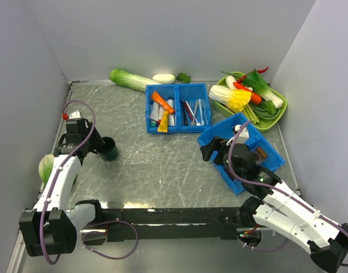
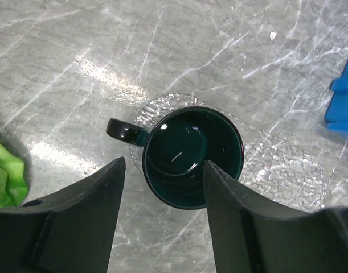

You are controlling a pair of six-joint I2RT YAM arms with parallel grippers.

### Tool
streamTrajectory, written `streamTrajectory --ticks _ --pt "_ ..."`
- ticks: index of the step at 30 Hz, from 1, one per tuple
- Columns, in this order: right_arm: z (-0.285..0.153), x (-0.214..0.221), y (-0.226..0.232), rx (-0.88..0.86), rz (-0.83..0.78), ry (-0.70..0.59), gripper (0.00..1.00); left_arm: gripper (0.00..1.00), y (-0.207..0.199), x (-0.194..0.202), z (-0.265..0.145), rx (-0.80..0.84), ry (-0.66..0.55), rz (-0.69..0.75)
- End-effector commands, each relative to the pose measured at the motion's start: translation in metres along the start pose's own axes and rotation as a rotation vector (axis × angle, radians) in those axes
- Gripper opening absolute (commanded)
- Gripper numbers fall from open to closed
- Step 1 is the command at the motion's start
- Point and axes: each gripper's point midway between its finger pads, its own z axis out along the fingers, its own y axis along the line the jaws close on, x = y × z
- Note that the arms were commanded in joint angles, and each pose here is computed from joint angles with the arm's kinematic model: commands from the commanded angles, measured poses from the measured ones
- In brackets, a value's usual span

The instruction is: Prepare toiletry sets of a toothbrush and toothpaste on the tray

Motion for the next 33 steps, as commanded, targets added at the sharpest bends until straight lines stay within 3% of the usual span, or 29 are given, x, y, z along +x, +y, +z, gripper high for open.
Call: streamTrajectory --ticks 1,5,9,16,20,26,30,33 --pt "-0.002 -0.007 0.003 -0.004 -0.003 -0.013 0.89 0.63 -0.005 -0.012 -0.011 0.038 -0.07 -0.018" --pt "-0.003 -0.006 -0.002 0.017 -0.019 -0.006 0.9 0.67 -0.012 -0.028 -0.031 0.105 -0.17 0.027" --pt "-0.003 -0.004 -0.009 0.051 -0.03 0.008 0.94 0.72 -0.021 -0.065 -0.067 0.163 -0.353 0.084" --pt "-0.008 -0.006 -0.03 0.106 0.006 0.011 0.98 0.72 -0.069 -0.127 -0.12 0.354 -0.549 0.11" --pt "-0.004 -0.002 -0.039 0.113 0.049 0.034 0.98 0.71 -0.113 -0.147 -0.126 0.434 -0.586 0.14" --pt "-0.002 0.01 -0.067 0.236 0.093 0.092 0.86 0.73 -0.192 -0.16 -0.125 0.575 -0.585 0.222" --pt "-0.011 0.013 -0.084 0.329 0.107 0.123 0.79 0.74 -0.198 -0.116 -0.104 0.678 -0.485 0.194" --pt "-0.017 0.023 -0.098 0.405 0.125 0.16 0.75 0.74 -0.21 -0.093 -0.116 0.758 -0.467 0.234"
